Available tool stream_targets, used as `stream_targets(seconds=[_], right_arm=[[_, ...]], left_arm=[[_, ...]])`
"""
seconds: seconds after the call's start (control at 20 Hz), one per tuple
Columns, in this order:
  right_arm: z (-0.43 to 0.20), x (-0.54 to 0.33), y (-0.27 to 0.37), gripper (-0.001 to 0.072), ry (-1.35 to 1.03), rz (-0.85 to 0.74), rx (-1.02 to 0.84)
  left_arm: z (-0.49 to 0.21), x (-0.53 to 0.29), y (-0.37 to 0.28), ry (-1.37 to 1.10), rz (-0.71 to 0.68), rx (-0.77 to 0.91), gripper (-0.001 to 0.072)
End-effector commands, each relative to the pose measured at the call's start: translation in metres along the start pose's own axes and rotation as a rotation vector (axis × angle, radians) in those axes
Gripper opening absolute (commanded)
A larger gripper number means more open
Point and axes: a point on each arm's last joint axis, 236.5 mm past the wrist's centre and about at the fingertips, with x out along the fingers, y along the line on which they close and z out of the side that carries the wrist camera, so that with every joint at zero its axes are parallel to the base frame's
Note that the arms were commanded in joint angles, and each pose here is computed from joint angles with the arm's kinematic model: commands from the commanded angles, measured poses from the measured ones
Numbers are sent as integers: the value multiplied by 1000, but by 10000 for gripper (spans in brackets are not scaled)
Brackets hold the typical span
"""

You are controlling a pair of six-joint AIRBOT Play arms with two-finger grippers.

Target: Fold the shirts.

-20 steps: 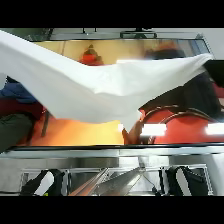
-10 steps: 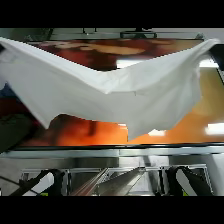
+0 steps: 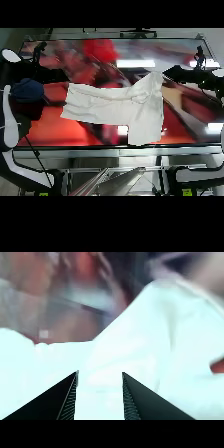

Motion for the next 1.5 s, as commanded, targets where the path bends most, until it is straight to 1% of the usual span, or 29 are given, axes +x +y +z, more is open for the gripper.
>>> stream_targets(seconds=[0.0,0.05,0.1,0.15,0.2,0.3,0.4,0.45,0.5,0.7,0.85,0.9,1.0,1.05,1.1,1.15,1.2,1.4,1.45], right_arm=[[8,-21,-30,323,-6,5,72],[6,-37,-31,321,4,15,76],[-1,-53,-31,314,38,26,79],[-14,-64,-33,243,86,33,82],[-30,-73,-37,224,145,30,97],[-62,-85,-55,225,234,-21,129],[-87,-92,-72,226,277,-76,159],[-97,-94,-76,226,286,-78,180],[-106,-95,-78,226,295,-79,200],[-128,-95,-83,225,313,-77,226],[-138,-94,-85,225,335,-76,242],[-142,-94,-84,226,344,-70,249],[-159,-93,-89,226,386,-84,268],[-168,-91,-91,228,399,-82,287],[-177,-89,-93,280,407,-84,307],[-184,-84,-99,449,400,-100,326],[-189,-79,-107,523,391,-123,333],[-201,-51,-122,514,404,-167,314],[-202,-42,-125,444,402,-183,302]], left_arm=[[-33,15,79,151,156,-152,713],[-43,15,85,171,138,-206,706],[-60,19,83,209,88,-258,706],[-79,26,78,256,32,-302,705],[-105,33,72,324,-16,-343,706],[-155,46,60,436,-64,-379,706],[-192,55,54,485,-67,-391,705],[-200,60,52,481,-72,-399,705],[-205,65,49,469,-79,-410,687],[-191,85,9,382,-241,-376,686],[-191,89,3,384,-253,-357,683],[-191,86,1,394,-262,-349,529],[-188,82,-1,392,-272,-323,112],[-185,82,0,382,-270,-314,1],[-183,82,1,375,-265,-313,0],[-182,83,2,369,-261,-314,0],[-182,84,2,368,-260,-313,0],[-183,83,1,372,-263,-314,0],[-183,82,1,376,-265,-314,0]])
